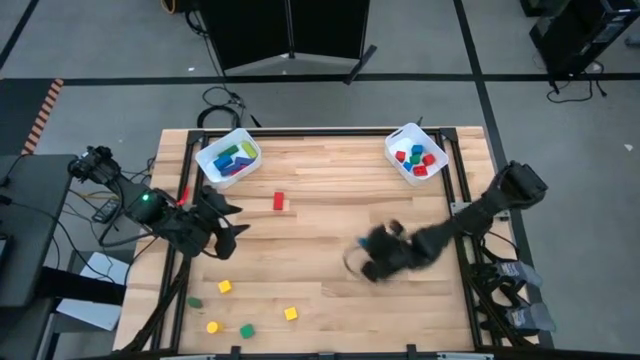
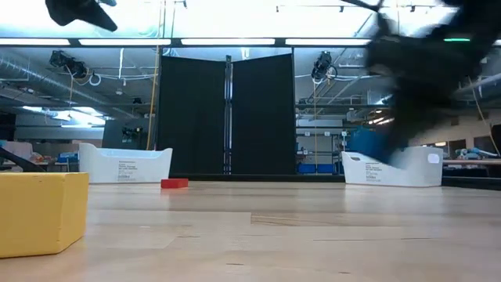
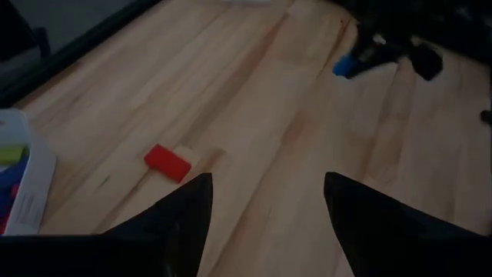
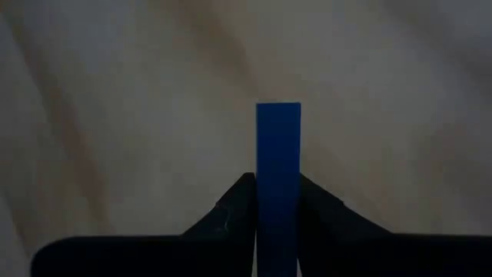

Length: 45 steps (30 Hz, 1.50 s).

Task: Sort blocks by size
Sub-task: Put the large blue block into the left white bin

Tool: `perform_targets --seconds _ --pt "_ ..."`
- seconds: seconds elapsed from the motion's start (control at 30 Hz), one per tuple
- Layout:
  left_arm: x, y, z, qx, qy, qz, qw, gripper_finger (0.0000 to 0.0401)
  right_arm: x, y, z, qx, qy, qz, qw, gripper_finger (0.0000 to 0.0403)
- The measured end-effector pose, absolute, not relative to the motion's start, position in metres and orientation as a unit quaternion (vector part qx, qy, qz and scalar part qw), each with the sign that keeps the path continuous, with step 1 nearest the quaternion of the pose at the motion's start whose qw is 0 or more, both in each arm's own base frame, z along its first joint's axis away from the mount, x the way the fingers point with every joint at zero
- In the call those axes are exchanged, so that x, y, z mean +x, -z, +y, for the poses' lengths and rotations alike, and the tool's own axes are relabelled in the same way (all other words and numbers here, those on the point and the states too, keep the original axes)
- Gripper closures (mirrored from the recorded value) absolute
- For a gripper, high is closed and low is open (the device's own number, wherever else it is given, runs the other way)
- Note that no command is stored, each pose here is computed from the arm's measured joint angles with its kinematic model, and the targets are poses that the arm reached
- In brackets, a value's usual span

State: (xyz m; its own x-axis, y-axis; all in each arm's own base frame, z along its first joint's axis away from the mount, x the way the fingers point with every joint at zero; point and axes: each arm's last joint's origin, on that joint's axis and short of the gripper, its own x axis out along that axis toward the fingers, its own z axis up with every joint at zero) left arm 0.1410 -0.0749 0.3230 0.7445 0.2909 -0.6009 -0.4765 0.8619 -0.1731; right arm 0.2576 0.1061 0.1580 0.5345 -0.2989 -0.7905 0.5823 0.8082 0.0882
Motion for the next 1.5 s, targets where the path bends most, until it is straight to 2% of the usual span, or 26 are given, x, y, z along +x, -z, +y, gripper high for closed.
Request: perform_targets --seconds 0.2,0.3,0.4,0.57,0.77,0.97,1.27,1.37,1.5 --pt "0.135 -0.326 -0.071 -0.176 -0.208 0.287 0.919 0.0144 0.320 -0.198 0.040 0.141 0.185 0.200 0.952 0.0336" --pt "0.131 -0.330 -0.068 -0.188 -0.203 0.273 0.922 0.0144 0.332 -0.218 0.005 0.124 0.176 0.109 0.970 0.0336" --pt "0.125 -0.336 -0.064 -0.197 -0.196 0.249 0.928 0.0144 0.338 -0.237 -0.022 0.118 0.181 0.059 0.975 0.0336" --pt "0.116 -0.346 -0.056 -0.195 -0.195 0.210 0.938 0.0144 0.364 -0.251 -0.044 0.097 0.164 0.036 0.981 0.0336" --pt "0.109 -0.349 -0.050 -0.190 -0.212 0.188 0.940 0.0144 0.432 -0.239 -0.068 0.073 0.155 0.032 0.985 0.0336" --pt "0.109 -0.349 -0.050 -0.190 -0.217 0.182 0.940 0.0144 0.498 -0.238 -0.111 0.068 0.156 -0.015 0.985 0.0336" --pt "0.109 -0.350 -0.049 -0.180 -0.219 0.181 0.942 0.0144 0.565 -0.214 -0.156 0.102 0.139 -0.018 0.985 0.0336" --pt "0.109 -0.350 -0.049 -0.178 -0.219 0.181 0.942 0.0144 0.576 -0.203 -0.167 0.115 0.141 -0.014 0.983 0.0316" --pt "0.109 -0.350 -0.049 -0.177 -0.221 0.179 0.942 0.0144 0.578 -0.185 -0.181 0.131 0.147 -0.026 0.980 0.0262"
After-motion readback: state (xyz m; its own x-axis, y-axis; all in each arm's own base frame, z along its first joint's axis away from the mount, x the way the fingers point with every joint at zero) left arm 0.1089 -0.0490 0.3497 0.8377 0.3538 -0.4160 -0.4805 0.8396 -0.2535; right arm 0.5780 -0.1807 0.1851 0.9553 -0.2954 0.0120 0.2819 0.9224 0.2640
